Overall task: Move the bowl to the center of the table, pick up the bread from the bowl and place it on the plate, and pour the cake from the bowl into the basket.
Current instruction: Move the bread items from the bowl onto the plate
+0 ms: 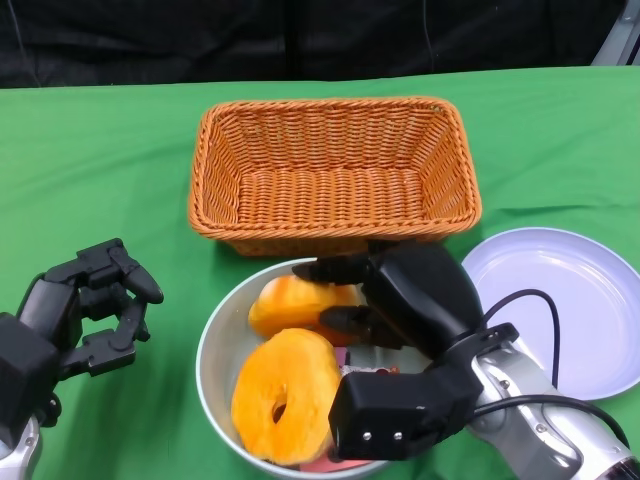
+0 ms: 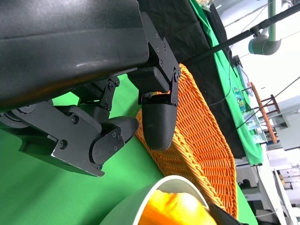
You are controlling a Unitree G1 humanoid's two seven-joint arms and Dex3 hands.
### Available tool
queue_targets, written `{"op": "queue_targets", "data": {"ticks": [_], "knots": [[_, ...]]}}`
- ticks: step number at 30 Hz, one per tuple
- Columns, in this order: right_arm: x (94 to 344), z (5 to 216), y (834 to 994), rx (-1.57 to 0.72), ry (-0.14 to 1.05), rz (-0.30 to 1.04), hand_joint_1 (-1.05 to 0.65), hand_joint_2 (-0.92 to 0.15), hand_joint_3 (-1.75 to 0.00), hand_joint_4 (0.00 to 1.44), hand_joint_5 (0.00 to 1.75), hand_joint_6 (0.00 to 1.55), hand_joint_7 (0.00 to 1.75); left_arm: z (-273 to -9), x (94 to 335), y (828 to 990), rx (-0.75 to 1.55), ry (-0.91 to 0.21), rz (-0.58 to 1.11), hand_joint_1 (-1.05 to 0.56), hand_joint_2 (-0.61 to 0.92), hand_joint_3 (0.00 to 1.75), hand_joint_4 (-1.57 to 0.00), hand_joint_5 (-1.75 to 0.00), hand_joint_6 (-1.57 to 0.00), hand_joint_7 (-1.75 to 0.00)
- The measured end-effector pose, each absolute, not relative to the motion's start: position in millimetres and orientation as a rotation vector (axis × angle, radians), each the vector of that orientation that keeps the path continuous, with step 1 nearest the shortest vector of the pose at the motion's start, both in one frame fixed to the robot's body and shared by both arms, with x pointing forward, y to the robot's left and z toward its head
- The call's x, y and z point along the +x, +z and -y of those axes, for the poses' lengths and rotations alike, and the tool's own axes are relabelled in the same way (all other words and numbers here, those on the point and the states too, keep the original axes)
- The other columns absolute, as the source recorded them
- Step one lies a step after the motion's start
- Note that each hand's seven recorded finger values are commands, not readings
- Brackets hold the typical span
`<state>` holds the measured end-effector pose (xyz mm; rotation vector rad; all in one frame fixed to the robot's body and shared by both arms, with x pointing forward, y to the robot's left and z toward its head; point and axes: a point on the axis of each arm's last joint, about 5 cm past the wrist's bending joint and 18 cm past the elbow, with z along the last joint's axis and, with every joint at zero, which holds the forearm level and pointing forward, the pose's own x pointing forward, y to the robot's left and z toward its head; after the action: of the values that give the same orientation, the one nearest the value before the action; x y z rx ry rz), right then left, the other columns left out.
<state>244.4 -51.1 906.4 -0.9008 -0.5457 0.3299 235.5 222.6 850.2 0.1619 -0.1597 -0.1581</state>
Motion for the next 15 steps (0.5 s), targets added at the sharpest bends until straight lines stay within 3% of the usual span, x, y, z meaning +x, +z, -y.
{"op": "queue_targets", "data": {"ticks": [8,15], "knots": [[240.9,54.7,920.1,-0.821,0.311,0.553,-0.14,-0.92,-0.02,0.69,1.61,1.14,0.12,-222.6,235.5,850.2,0.161,-0.158,0.160,-0.03,0.64,1.02,-0.70,-1.75,-0.70,-1.48],[237.5,59.1,927.8,-0.750,0.288,0.557,-0.09,-0.92,-0.02,0.74,1.45,1.13,0.13,-222.6,235.7,850.3,0.161,-0.157,0.160,-0.02,0.65,0.99,-0.70,-1.74,-0.71,-1.45]]}}
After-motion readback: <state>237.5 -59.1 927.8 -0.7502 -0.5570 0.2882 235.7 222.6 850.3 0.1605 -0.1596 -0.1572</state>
